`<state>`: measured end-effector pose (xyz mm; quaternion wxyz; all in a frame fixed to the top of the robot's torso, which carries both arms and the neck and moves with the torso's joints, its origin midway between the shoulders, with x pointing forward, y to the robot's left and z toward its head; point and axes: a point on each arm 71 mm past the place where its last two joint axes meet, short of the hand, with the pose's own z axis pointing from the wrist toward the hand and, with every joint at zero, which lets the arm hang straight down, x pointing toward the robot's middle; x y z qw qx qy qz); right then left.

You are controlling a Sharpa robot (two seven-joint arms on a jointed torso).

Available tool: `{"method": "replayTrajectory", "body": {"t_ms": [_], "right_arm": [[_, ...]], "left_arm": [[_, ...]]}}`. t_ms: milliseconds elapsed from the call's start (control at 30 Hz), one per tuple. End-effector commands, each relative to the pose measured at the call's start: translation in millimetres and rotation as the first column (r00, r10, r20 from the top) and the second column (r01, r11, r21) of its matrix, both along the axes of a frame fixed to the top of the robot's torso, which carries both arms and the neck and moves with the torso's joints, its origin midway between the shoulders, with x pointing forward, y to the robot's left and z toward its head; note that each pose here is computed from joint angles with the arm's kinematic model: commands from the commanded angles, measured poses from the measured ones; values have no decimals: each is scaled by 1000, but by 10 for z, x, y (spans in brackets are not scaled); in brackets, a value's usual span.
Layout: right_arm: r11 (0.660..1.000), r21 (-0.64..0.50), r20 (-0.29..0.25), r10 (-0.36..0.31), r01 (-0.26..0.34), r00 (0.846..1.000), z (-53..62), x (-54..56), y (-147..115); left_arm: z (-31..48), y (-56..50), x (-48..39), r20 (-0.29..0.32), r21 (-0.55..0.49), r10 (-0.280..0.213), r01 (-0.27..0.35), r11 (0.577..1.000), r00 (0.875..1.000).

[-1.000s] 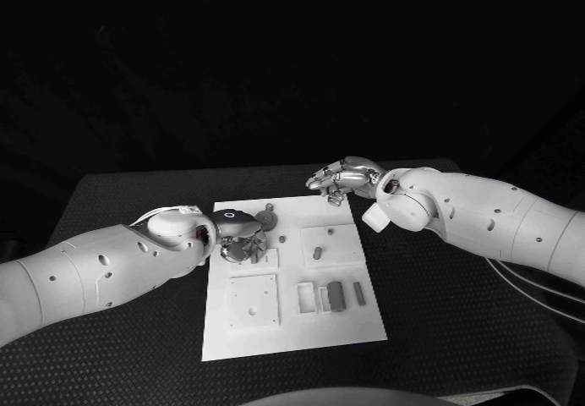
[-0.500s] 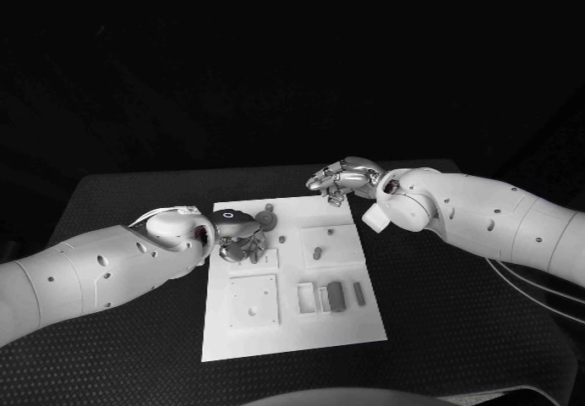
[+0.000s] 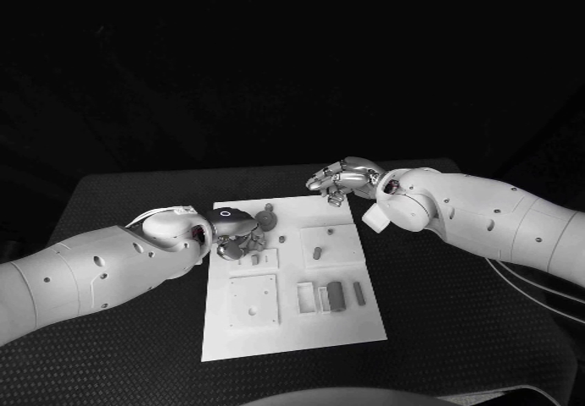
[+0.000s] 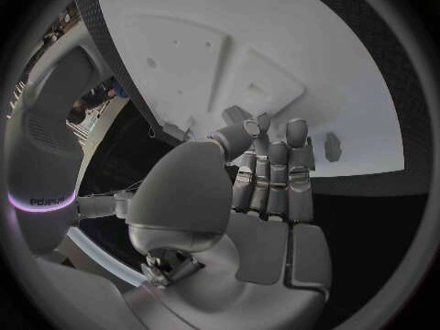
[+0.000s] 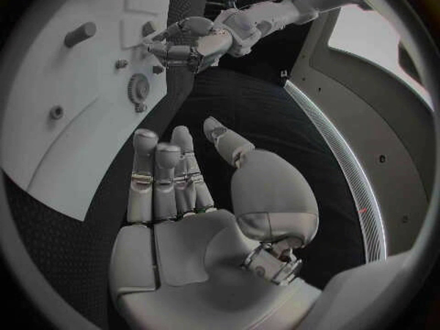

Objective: Assemble the parts on the task board

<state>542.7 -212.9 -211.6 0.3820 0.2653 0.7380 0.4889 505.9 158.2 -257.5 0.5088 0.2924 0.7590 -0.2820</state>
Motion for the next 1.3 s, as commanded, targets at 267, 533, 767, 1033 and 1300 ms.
{"method": "replayTrajectory", "body": {"t_ms": [267, 533, 767, 1033, 1300], "right_arm": [[1000, 5, -5, 20, -20, 1000, -6, -12, 15], [1000, 4, -5, 17, -17, 1000, -11, -13, 2], [1000, 2, -5, 14, -14, 1000, -14, -12, -13], [1000, 2, -6, 13, -13, 1000, -20, -14, -17], [1000, 2, -6, 11, -11, 1000, -20, -19, -30]], "left_arm": [[18, -13, -3, 7, -22, 4, -4, 1000, 1000], [67, 80, -29, 11, -95, 39, -38, 995, 999], [163, 144, -117, -19, -188, 76, -78, 979, 997], [277, 188, -185, 36, -263, 139, -125, 957, 990], [331, 261, -236, 144, -304, 240, -187, 934, 960]]}}
